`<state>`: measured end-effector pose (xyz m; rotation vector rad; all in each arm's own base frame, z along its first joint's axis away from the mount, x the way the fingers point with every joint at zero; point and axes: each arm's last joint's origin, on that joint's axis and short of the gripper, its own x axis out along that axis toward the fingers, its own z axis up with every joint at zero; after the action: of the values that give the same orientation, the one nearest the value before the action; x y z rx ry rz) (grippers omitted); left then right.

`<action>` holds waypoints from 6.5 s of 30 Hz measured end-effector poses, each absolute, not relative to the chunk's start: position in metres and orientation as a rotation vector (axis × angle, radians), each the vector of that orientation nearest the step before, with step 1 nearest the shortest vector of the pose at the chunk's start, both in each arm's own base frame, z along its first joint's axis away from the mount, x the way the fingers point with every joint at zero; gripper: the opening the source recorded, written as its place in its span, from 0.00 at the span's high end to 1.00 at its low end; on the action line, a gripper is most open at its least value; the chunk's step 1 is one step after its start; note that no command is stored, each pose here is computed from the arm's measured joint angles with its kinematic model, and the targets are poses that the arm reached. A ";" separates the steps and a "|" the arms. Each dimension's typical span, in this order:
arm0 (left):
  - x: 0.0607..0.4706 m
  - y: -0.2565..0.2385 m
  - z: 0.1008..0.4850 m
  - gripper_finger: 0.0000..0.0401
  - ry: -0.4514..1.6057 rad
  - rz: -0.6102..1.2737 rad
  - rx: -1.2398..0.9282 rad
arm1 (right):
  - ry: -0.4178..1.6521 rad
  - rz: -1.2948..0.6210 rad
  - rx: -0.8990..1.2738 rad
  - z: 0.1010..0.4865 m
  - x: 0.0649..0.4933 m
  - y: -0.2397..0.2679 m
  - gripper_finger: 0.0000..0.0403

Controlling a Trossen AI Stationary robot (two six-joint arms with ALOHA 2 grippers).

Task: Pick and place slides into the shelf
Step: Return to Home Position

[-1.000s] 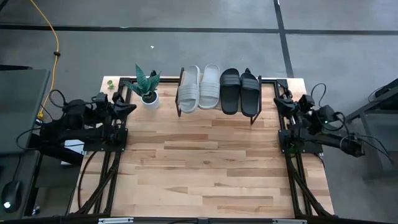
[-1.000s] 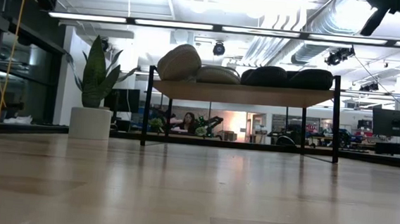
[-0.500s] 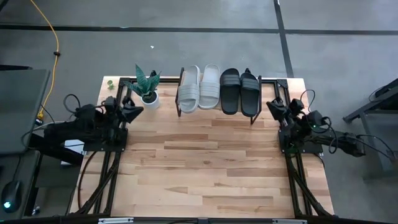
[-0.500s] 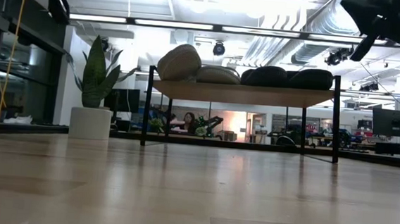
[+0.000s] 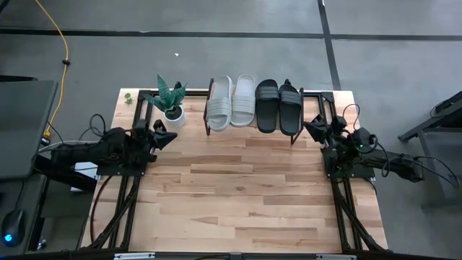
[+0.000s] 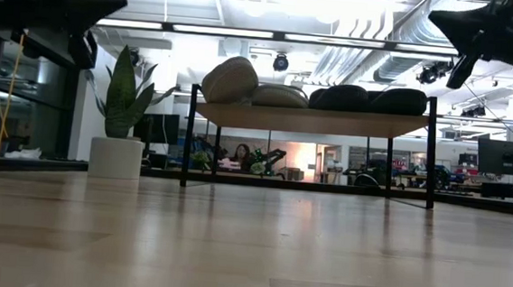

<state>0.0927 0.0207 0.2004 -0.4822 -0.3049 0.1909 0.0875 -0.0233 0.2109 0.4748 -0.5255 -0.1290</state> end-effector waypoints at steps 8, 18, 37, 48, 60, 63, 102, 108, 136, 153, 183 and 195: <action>0.097 0.022 0.180 1.00 -0.214 0.221 -0.516 | -0.449 -0.147 0.511 0.204 0.091 -0.024 1.00; 0.097 0.022 0.177 1.00 -0.167 0.224 -0.484 | -0.362 -0.146 0.534 0.196 0.093 -0.024 1.00; 0.098 0.020 0.164 1.00 0.012 0.188 -0.196 | -0.062 -0.012 0.141 0.173 0.098 -0.019 1.00; 0.100 0.020 0.162 1.00 0.047 0.193 -0.081 | 0.004 -0.046 0.095 0.166 0.099 -0.020 1.00; 0.100 0.020 0.162 1.00 0.048 0.193 -0.092 | 0.005 -0.114 0.114 0.166 0.098 -0.022 1.00; 0.100 0.020 0.162 1.00 0.047 0.194 -0.092 | 0.005 -0.117 0.107 0.166 0.098 -0.022 1.00; 0.100 0.020 0.162 1.00 0.047 0.197 -0.092 | 0.005 -0.116 0.106 0.166 0.098 -0.022 1.00; 0.100 0.020 0.162 1.00 0.047 0.197 -0.092 | 0.005 -0.117 0.106 0.166 0.098 -0.022 1.00; 0.100 0.020 0.162 1.00 0.046 0.197 -0.092 | 0.005 -0.116 0.106 0.166 0.098 -0.022 1.00; 0.100 0.020 0.162 1.00 0.046 0.197 -0.092 | 0.005 -0.116 0.106 0.166 0.098 -0.022 1.00; 0.100 0.020 0.162 1.00 0.047 0.197 -0.092 | 0.005 -0.116 0.106 0.166 0.098 -0.022 1.00; 0.100 0.020 0.162 1.00 0.046 0.197 -0.092 | 0.005 -0.116 0.107 0.166 0.098 -0.022 1.00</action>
<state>0.0998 0.0202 0.1619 -0.0921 0.0465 0.1966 0.0984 -0.0216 0.1659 0.1065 0.0054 -0.1161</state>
